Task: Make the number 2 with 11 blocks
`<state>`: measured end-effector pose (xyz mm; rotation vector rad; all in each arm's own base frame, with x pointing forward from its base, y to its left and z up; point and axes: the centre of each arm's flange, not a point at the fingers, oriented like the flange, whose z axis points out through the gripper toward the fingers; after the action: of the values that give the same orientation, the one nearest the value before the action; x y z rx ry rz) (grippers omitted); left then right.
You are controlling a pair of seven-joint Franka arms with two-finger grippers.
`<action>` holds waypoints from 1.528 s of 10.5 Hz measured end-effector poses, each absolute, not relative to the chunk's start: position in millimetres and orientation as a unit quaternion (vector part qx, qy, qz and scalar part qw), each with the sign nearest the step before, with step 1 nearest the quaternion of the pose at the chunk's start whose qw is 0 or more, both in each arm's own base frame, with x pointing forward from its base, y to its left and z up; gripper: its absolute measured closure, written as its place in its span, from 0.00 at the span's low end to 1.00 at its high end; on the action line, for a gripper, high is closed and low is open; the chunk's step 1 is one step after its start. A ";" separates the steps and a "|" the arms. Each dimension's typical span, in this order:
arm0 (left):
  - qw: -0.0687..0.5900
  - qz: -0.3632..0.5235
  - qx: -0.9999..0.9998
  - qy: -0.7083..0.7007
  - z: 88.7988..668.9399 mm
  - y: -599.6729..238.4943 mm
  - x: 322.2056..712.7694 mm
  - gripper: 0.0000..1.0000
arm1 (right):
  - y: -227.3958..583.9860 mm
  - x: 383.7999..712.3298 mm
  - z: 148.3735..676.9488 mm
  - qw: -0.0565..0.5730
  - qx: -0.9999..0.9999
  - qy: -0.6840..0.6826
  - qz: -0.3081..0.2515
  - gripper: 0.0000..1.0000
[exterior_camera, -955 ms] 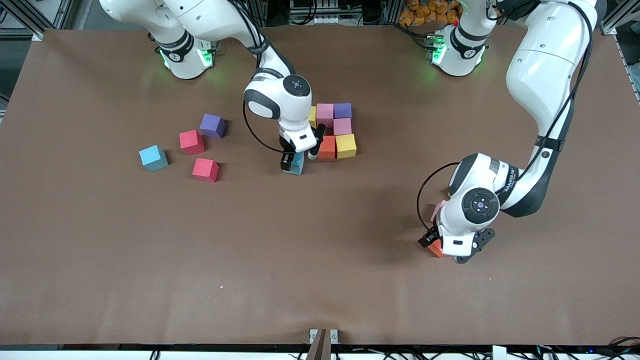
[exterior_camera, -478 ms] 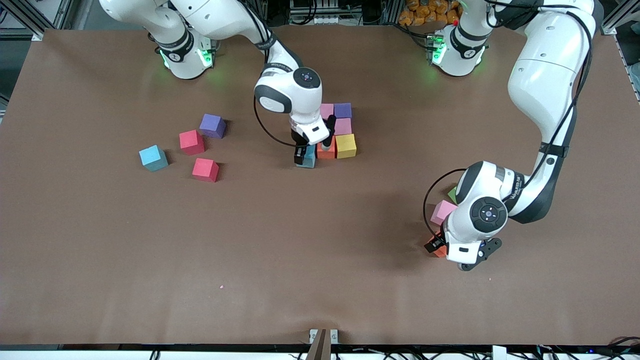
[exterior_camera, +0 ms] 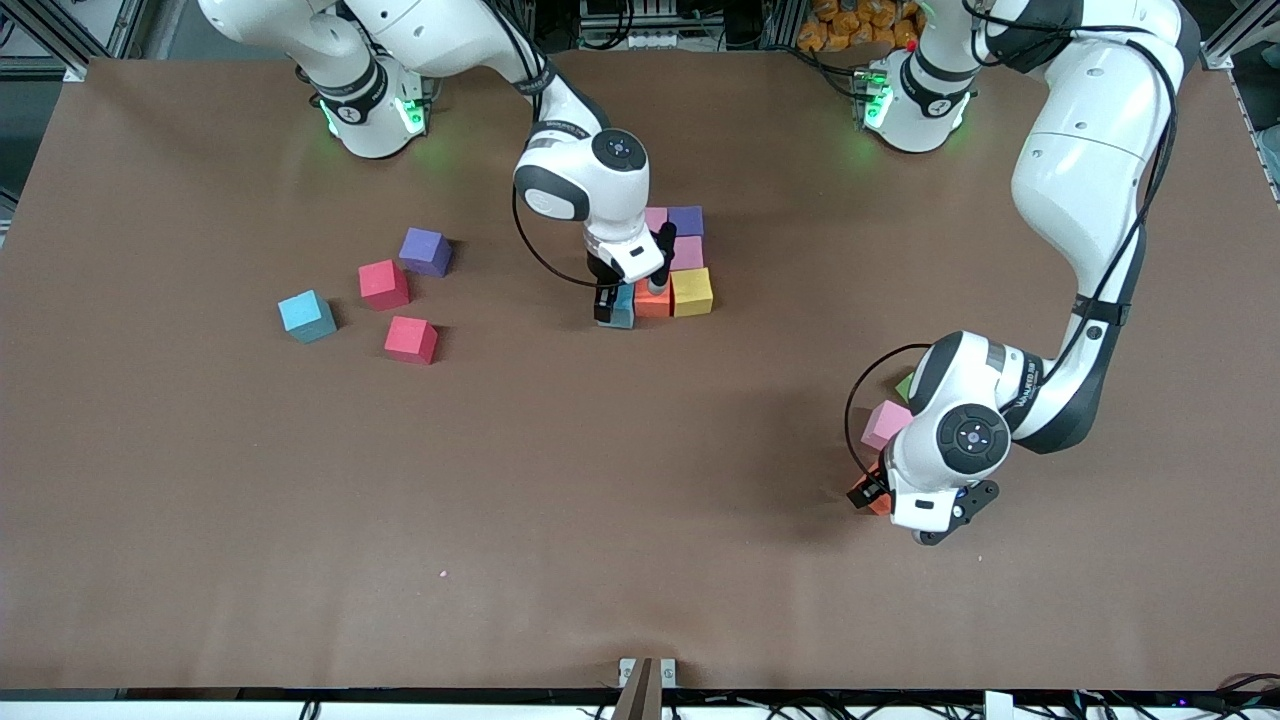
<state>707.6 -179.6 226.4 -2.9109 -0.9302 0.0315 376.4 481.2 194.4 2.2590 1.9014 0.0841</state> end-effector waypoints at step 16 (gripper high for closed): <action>0.044 0.011 -0.949 -0.311 209.8 -164.8 712.4 0.03 | 483.6 362.9 194.0 0.088 0.757 0.647 0.017 0.38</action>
<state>712.4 -164.8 209.8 -2.9017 -0.9514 0.0338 362.9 483.6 194.0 2.2525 1.9265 0.0494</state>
